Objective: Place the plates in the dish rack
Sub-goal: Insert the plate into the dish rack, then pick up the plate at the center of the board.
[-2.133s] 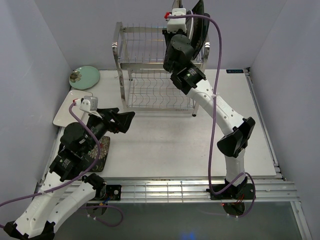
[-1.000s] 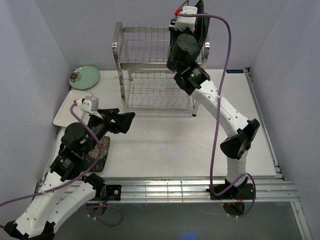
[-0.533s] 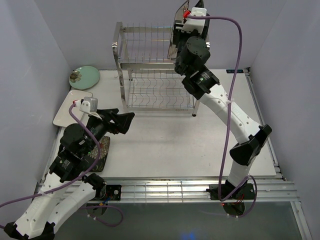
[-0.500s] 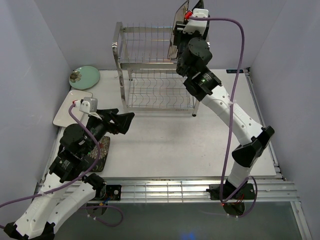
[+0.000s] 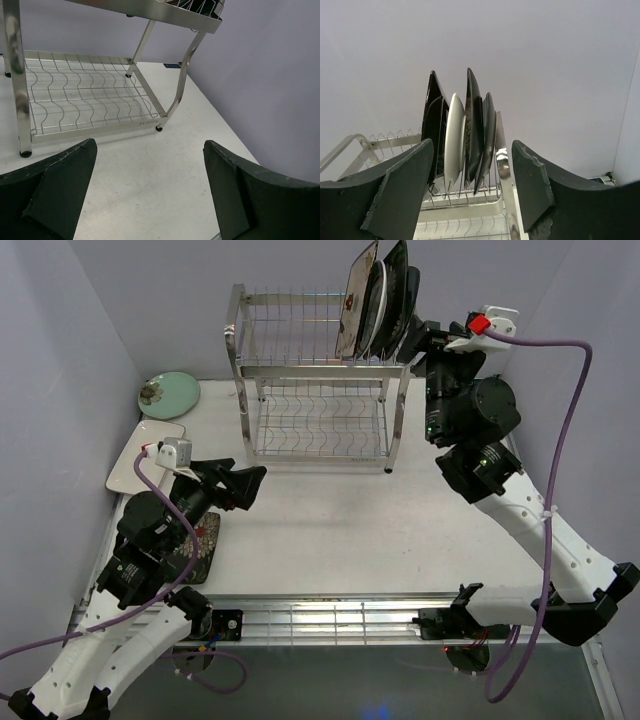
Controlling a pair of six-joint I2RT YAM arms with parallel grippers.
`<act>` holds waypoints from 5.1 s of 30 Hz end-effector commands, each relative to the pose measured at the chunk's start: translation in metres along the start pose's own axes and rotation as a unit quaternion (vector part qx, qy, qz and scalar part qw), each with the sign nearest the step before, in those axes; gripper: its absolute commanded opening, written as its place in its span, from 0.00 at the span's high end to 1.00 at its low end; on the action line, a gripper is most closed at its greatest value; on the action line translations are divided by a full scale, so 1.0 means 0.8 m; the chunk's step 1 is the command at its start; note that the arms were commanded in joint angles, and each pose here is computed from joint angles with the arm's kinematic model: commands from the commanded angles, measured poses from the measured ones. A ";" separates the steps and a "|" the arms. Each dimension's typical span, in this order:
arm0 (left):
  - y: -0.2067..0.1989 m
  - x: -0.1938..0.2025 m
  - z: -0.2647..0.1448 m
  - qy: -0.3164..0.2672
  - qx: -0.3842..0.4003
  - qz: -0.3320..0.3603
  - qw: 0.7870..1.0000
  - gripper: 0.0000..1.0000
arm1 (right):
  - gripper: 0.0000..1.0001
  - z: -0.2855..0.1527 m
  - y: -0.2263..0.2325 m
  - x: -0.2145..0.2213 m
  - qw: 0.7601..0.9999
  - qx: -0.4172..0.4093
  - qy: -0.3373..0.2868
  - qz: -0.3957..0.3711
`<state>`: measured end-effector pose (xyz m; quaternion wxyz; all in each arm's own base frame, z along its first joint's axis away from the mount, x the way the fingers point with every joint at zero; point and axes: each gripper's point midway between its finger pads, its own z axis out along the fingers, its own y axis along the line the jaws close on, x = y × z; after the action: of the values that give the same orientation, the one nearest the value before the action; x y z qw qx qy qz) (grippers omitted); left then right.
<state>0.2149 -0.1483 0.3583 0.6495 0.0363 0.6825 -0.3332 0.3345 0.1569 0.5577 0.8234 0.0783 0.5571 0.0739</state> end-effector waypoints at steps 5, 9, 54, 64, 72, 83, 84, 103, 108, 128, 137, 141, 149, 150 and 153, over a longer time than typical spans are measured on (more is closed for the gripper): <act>0.001 -0.005 -0.008 -0.011 0.001 0.007 1.000 0.02 | 0.22 -0.040 -0.008 0.004 0.997 -0.051 -0.024 0.055; 0.004 -0.009 -0.013 -0.020 -0.003 0.008 1.000 0.02 | 0.21 -0.081 -0.024 0.028 0.992 -0.080 -0.009 0.096; 0.064 0.022 -0.007 -0.015 -0.123 -0.030 0.992 0.02 | 0.14 -0.170 -0.240 0.239 0.972 -0.050 0.079 0.217; 0.112 0.089 -0.024 -0.003 -0.211 -0.144 0.967 0.02 | 0.12 -0.182 -0.223 0.167 0.984 -0.066 0.031 0.161; 0.160 0.141 -0.033 0.053 -0.315 -0.121 0.940 0.02 | 0.12 -0.185 -0.183 0.047 0.987 -0.106 -0.032 0.113; 0.189 0.191 -0.037 0.090 -0.345 -0.086 0.930 0.02 | 0.11 -0.211 -0.129 -0.077 0.979 -0.165 -0.104 0.064; 0.187 0.190 -0.036 0.093 -0.339 -0.078 0.933 0.02 | 0.11 -0.215 -0.125 -0.086 0.978 -0.168 -0.108 0.062; 0.185 0.180 -0.039 0.092 -0.354 -0.047 0.929 0.02 | 0.08 -0.251 -0.075 -0.227 0.953 -0.233 -0.183 0.057; 0.179 0.180 -0.039 0.092 -0.344 -0.049 0.933 0.02 | 0.08 -0.240 -0.076 -0.229 0.954 -0.229 -0.184 0.053; 0.167 0.179 -0.040 0.086 -0.323 -0.052 0.941 0.02 | 0.04 -0.278 -0.009 -0.257 0.951 -0.219 -0.213 -0.039; 0.161 0.177 -0.042 0.080 -0.311 -0.053 0.945 0.02 | 0.04 -0.252 -0.003 -0.246 0.956 -0.232 -0.178 -0.017; 0.161 0.178 -0.041 0.083 -0.313 -0.050 0.945 0.02 | 0.03 -0.255 -0.024 -0.232 0.961 -0.205 -0.185 -0.025; 0.163 0.183 -0.039 0.091 -0.318 -0.045 0.943 0.02 | 0.04 -0.265 -0.031 -0.251 0.954 -0.231 -0.191 0.000; 0.163 0.184 -0.039 0.092 -0.319 -0.045 0.942 0.02 | 0.04 -0.269 -0.025 -0.253 0.953 -0.237 -0.187 -0.002; 0.163 0.183 -0.039 0.091 -0.318 -0.046 0.942 0.02 | 0.05 -0.271 -0.005 -0.263 0.948 -0.269 -0.172 0.009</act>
<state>0.2280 -0.0904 0.1694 0.5424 -0.1722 0.8119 -0.1301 0.0717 0.1047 0.6543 0.8958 -0.1006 0.3782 0.2106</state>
